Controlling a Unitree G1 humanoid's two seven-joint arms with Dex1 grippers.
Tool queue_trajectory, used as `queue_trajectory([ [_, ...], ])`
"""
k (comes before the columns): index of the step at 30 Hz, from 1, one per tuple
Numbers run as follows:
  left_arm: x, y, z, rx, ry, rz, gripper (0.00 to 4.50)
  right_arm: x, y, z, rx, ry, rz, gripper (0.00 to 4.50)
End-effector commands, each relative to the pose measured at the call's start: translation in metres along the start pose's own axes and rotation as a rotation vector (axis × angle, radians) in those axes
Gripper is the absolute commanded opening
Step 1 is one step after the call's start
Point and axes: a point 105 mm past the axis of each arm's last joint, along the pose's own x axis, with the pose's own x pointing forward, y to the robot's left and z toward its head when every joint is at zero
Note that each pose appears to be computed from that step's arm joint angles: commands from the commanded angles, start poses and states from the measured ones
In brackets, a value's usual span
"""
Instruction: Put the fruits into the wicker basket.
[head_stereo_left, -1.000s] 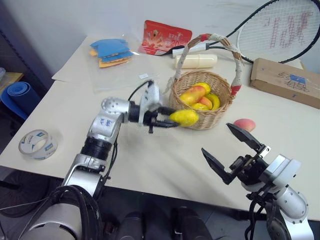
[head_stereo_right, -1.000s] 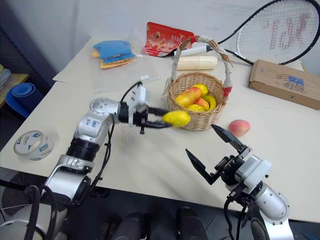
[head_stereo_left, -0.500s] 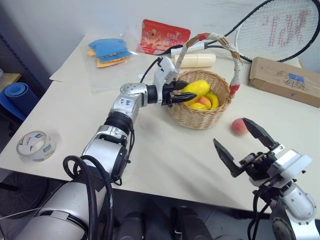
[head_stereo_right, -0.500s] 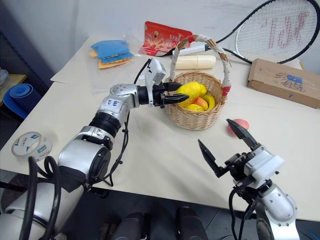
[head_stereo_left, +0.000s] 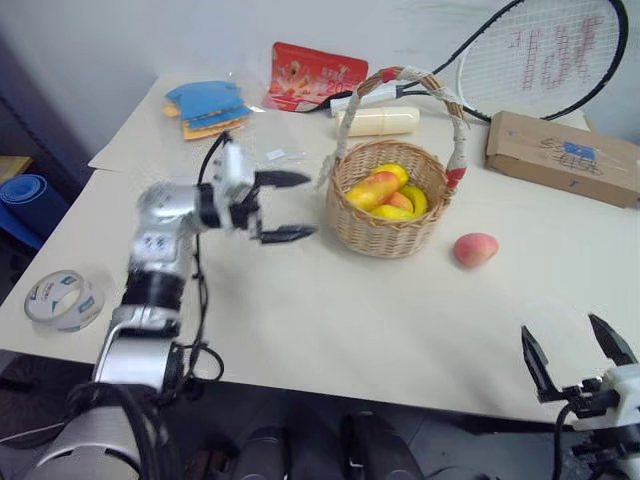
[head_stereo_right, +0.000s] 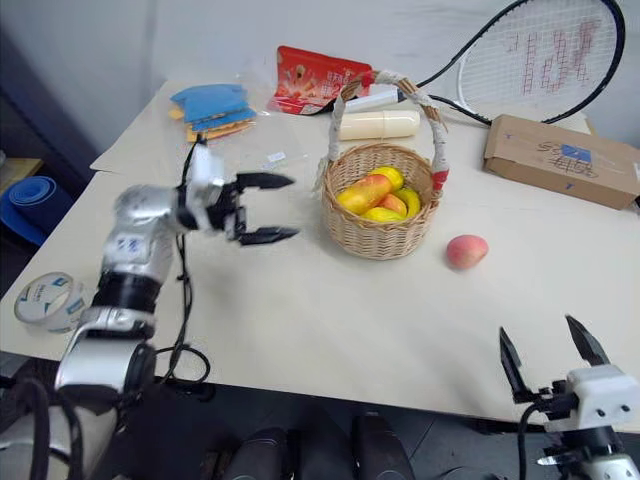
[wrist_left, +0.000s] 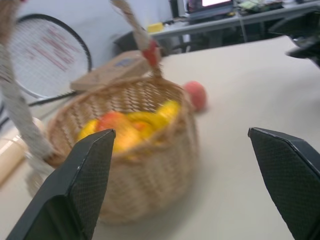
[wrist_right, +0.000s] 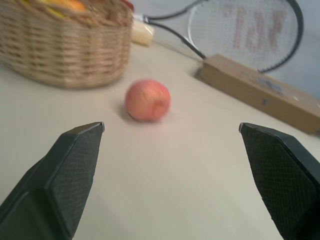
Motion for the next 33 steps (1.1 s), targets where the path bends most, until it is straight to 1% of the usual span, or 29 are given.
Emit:
queue_trajectory([
  [1,-0.015,-0.017,0.018,-0.020,-0.015,0.007,4.48,0.002,-0.003,-0.001,0.028,-0.009,0.016,4.50],
  [3,-0.023,-0.029,0.017,-0.107,-0.022,0.020,4.48,0.013,0.002,0.001,0.063,-0.024,0.053,4.50],
  [5,-0.026,-0.042,0.013,-0.125,0.009,0.021,4.48,0.035,0.009,0.014,0.099,-0.060,0.134,4.50],
  [6,-0.024,-0.046,0.013,-0.137,0.009,0.024,4.48,0.050,0.009,0.017,0.117,-0.049,0.153,4.50],
  [9,-0.018,-0.053,0.014,-0.147,0.007,0.033,4.48,0.089,0.004,0.017,0.123,0.059,0.163,4.50],
  [11,-0.015,-0.055,0.011,-0.133,0.017,0.043,4.48,0.120,0.005,0.029,0.127,0.053,0.215,4.50],
  [13,-0.011,-0.057,0.009,-0.130,0.018,0.041,4.48,0.155,0.007,0.037,0.090,0.086,0.275,4.50],
  [15,-0.007,-0.060,0.009,-0.130,0.021,0.024,4.48,0.175,0.007,0.039,0.020,0.133,0.304,4.50],
  [18,-0.002,-0.065,0.008,-0.119,0.021,0.007,4.48,0.202,0.006,0.044,0.032,0.175,0.307,4.50],
  [20,-0.001,-0.065,0.007,-0.117,0.018,0.008,4.48,0.214,0.003,0.042,0.025,0.222,0.301,4.50],
  [22,0.001,-0.066,0.007,-0.111,0.016,0.006,4.48,0.219,0.000,0.031,0.031,0.310,0.313,4.50],
  [23,0.002,-0.067,0.007,-0.110,0.014,0.005,4.48,0.222,-0.002,0.028,0.043,0.332,0.311,4.50],
  [25,0.003,-0.068,0.008,-0.111,0.009,0.000,4.48,0.222,0.000,0.019,0.093,0.402,0.346,4.50],
  [28,0.004,-0.069,0.008,-0.117,0.005,-0.008,4.48,0.220,0.006,0.012,0.149,0.460,0.398,4.50],
  [30,0.005,-0.071,0.008,-0.150,-0.001,-0.020,4.48,0.217,0.012,0.007,0.134,0.499,0.445,4.50],
  [31,0.004,-0.072,0.008,-0.163,-0.004,-0.026,4.49,0.216,0.014,0.006,0.153,0.516,0.462,4.31],
  [33,0.004,-0.071,0.007,-0.162,0.003,-0.027,4.50,0.217,0.015,0.009,0.178,0.505,0.467,3.87],
])
